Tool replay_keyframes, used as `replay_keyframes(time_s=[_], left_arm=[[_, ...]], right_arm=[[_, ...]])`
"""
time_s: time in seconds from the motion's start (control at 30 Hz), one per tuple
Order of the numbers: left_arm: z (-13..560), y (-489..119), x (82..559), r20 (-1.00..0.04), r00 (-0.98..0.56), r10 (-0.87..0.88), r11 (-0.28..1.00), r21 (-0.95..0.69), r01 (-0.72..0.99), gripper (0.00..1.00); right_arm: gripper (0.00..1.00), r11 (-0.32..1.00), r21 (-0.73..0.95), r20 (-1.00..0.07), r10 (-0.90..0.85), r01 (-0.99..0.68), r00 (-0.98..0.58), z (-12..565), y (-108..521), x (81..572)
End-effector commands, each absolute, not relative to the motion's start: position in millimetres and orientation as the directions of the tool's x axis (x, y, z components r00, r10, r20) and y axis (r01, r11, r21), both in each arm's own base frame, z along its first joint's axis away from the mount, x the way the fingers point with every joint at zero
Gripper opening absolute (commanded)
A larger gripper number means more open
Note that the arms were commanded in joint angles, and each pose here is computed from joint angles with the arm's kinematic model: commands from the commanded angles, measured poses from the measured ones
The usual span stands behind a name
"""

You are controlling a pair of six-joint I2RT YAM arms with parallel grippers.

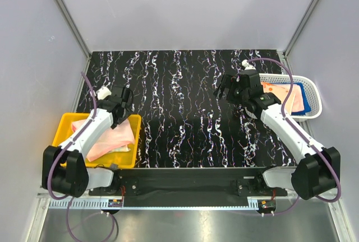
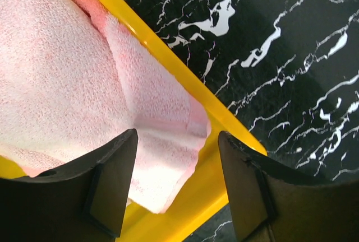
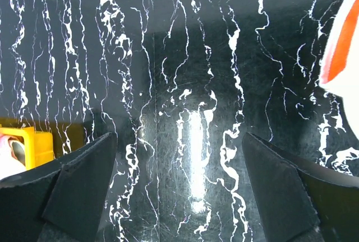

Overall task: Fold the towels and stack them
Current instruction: Grab crumpled towel

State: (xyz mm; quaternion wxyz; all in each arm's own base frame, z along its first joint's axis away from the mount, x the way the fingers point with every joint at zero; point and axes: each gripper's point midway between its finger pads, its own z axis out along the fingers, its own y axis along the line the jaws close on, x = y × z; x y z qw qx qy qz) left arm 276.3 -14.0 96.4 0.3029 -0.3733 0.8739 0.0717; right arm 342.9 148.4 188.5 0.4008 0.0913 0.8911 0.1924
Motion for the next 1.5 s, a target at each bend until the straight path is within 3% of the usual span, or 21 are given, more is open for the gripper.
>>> replay_keyframes(time_s=[0.0,0.27,0.5,0.67,1.1,1.33,1.47], left_arm=[[118.4,0.6,301.8,-0.649,-0.408,-0.642,0.638,-0.158,-0.754,0.63],[110.3,11.9,312.0,-0.647,-0.388,-0.657,0.605,-0.144,-0.783,0.56],[107.4,11.5,315.5,-0.635,-0.397,-0.662,0.608,-0.145,-0.781,0.31],[132.3,12.8,320.5,-0.662,-0.389,-0.641,0.63,-0.164,-0.759,0.0],[279.2,-36.7,315.3,-0.79,-0.367,-0.491,0.833,-0.304,-0.462,0.0],[338.6,-48.0,305.9,-0.818,-0.304,-0.489,0.852,-0.373,-0.368,0.0],[384.8,-64.9,305.6,-0.839,-0.268,-0.474,0.877,-0.424,-0.224,0.0]], right_arm=[[1.0,0.904,0.426,-0.713,0.312,-0.035,-0.628,197.8,155.0,349.6],[1.0,0.896,0.439,-0.712,0.302,-0.067,-0.634,200.5,160.9,348.4],[1.0,0.886,0.458,-0.702,0.311,-0.073,-0.64,198.3,165.3,347.8],[1.0,0.884,0.461,-0.703,0.312,-0.076,-0.639,201.8,166.2,347.8],[1.0,0.892,0.442,-0.749,0.311,-0.092,-0.585,240.8,161.2,352.5],[1.0,0.895,0.436,-0.757,0.308,-0.094,-0.576,249.8,160.4,353.1],[1.0,0.895,0.436,-0.759,0.309,-0.095,-0.573,254.7,159.9,353.5]])
